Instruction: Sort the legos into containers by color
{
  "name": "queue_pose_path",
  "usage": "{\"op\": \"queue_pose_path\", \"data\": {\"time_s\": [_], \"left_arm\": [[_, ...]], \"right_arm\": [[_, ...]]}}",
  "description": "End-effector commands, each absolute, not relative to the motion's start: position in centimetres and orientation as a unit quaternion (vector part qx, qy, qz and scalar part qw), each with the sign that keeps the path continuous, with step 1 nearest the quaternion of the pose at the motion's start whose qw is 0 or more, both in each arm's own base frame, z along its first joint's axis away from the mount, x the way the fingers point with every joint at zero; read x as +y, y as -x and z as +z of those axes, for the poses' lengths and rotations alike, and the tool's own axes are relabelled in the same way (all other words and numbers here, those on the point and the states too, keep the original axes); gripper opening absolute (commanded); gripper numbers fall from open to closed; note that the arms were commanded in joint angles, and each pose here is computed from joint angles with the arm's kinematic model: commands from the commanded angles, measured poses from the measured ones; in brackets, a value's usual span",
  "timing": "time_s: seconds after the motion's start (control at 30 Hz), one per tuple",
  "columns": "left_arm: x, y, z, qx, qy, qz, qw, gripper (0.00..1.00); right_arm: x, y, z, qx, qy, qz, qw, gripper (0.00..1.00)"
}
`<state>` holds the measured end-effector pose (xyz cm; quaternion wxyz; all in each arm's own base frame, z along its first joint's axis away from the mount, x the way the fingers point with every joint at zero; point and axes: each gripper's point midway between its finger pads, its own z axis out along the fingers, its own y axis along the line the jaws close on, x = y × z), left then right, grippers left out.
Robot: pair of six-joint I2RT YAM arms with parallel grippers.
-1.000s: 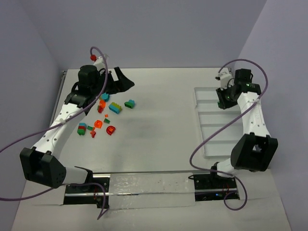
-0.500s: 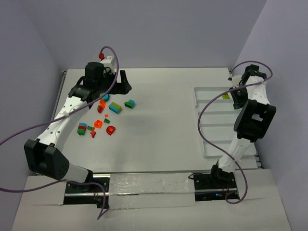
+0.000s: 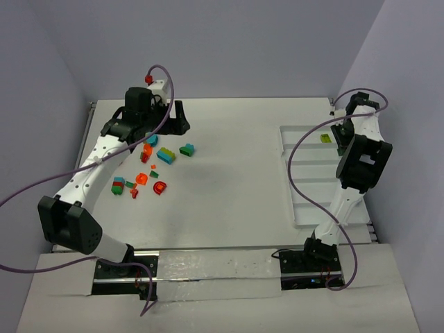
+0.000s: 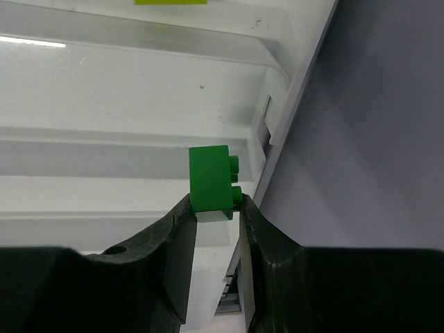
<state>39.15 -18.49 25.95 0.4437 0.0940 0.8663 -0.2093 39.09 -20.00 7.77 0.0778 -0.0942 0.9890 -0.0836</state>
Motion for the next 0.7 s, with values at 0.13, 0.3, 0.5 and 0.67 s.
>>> {"op": "queue_pose_path", "data": {"time_s": [0.13, 0.3, 0.5, 0.67], "left_arm": [[-18.8, -39.5, 27.4, 0.860, -0.103, -0.215, 0.452, 0.99], [-18.3, -40.0, 27.3, 0.862, -0.098, -0.200, 0.456, 0.99], [-18.1, -39.8, 27.0, 0.862, -0.086, -0.200, 0.458, 0.99], [-17.9, -39.9, 27.0, 0.860, -0.082, -0.197, 0.464, 0.99]], "right_arm": [[-20.5, -40.5, 7.7, 0.988, 0.079, -0.102, 0.087, 0.28], [-19.8, -41.1, 7.0, 0.988, 0.082, -0.098, 0.089, 0.38], [-19.5, -41.1, 6.6, 0.987, 0.084, -0.104, 0.084, 0.52], [-19.6, -41.3, 7.2, 0.986, 0.084, -0.109, 0.089, 0.62]]}}
